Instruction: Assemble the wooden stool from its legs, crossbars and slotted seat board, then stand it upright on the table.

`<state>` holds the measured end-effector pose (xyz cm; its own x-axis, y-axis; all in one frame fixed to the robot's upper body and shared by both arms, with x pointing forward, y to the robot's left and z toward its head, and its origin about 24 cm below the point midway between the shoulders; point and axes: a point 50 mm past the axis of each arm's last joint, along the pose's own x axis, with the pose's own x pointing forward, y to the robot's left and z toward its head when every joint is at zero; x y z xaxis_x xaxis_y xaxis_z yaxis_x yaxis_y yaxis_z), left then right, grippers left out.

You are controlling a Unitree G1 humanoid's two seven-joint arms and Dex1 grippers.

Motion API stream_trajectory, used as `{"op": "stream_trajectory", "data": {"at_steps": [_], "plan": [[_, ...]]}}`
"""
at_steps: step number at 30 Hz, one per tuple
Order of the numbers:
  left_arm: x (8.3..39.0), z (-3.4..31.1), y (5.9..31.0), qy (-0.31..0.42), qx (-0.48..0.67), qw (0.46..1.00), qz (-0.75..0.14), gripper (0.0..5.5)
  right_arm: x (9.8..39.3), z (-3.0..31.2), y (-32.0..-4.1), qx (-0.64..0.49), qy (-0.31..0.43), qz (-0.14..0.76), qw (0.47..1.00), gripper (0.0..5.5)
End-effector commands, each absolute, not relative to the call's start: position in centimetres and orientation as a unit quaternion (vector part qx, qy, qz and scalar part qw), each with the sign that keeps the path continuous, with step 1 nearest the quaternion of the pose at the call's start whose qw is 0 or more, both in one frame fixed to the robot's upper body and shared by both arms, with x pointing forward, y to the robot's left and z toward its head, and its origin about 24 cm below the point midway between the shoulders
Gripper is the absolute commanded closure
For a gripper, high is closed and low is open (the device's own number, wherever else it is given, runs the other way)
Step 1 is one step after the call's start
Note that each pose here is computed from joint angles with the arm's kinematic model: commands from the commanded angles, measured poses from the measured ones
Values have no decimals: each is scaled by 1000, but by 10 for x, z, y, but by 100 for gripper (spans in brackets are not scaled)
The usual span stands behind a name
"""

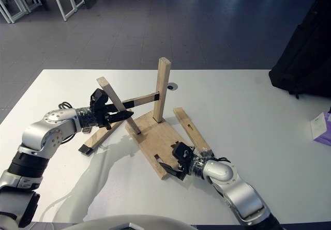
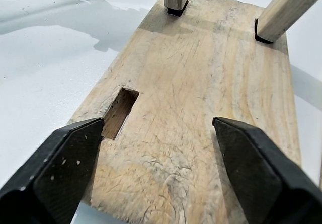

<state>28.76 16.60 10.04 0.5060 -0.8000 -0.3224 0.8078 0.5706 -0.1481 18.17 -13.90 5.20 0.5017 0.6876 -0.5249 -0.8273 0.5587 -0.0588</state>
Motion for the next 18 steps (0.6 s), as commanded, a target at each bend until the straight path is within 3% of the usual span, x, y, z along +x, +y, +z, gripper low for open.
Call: {"op": "stream_trajectory", "data": {"at_steps": [1, 7, 13, 18], "plan": [[262, 35, 193, 346, 53, 852, -390, 346, 180, 38, -155, -164, 286, 417, 847, 167], [263, 36, 190, 339, 57, 852, -395, 346, 222, 107, -141, 0, 139, 361, 922, 273], [262, 34, 186, 338, 63, 847, -406, 346, 270, 185, -91, 128, -12, 342, 931, 395], [266, 36, 181, 334, 68, 843, -416, 346, 308, 203, -66, 127, -49, 308, 941, 401]]}}
